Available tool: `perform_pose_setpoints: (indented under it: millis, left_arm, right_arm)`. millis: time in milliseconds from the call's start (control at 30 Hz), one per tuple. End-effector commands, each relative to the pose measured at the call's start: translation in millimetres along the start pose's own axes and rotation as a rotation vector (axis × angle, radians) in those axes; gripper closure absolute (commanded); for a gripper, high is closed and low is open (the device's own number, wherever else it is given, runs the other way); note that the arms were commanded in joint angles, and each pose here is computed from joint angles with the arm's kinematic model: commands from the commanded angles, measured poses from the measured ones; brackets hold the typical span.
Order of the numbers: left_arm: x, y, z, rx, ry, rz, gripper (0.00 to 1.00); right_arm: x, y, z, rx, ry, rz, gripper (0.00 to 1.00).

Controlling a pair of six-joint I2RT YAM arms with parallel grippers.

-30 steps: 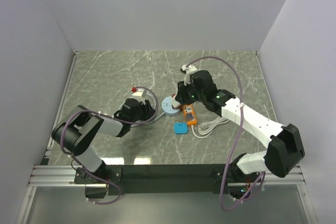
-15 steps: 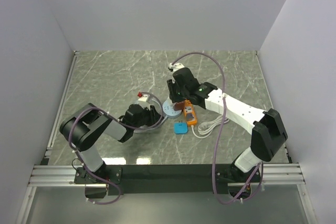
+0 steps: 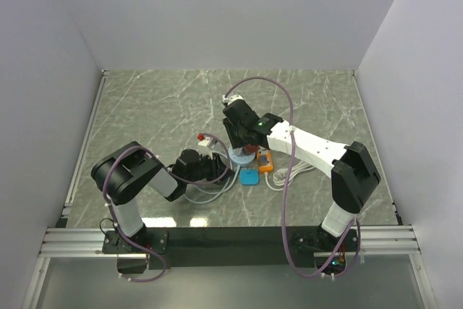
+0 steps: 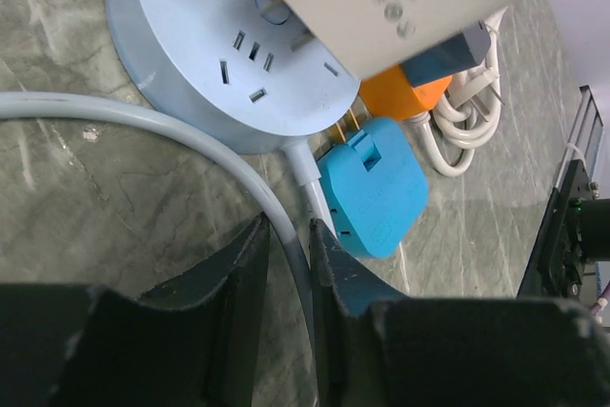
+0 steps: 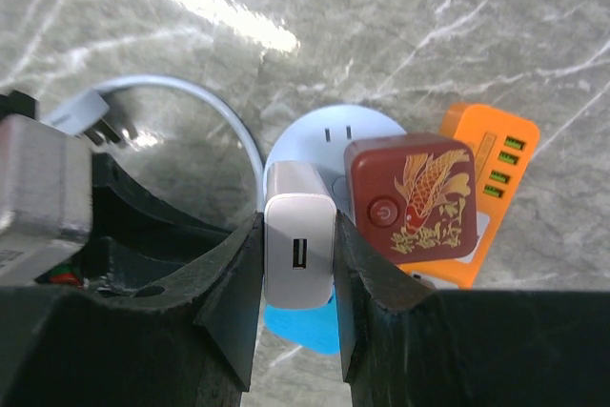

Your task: Insert the plug

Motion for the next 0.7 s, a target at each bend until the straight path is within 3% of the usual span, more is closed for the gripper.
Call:
perform_pose_setpoints:
  millis: [0, 667]
  left_arm:
    - [4, -1, 1, 0.013, 0.018, -0.049, 0.71]
    - [1, -3, -3, 0.011, 0.037, -0.045, 0.73]
  right_arm:
    - [-2, -9, -11, -0.039, -0.005, 0.036, 1.0]
    - [-4, 24, 5, -0.001, -0.068, 0.061, 1.0]
Point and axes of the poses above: each gripper's point midway between its finger pads, its own y axis out along the fingers, its own x axis along the line the jaws close on, z = x × y, the point moved 4 cm from there along -y, back along the fingers
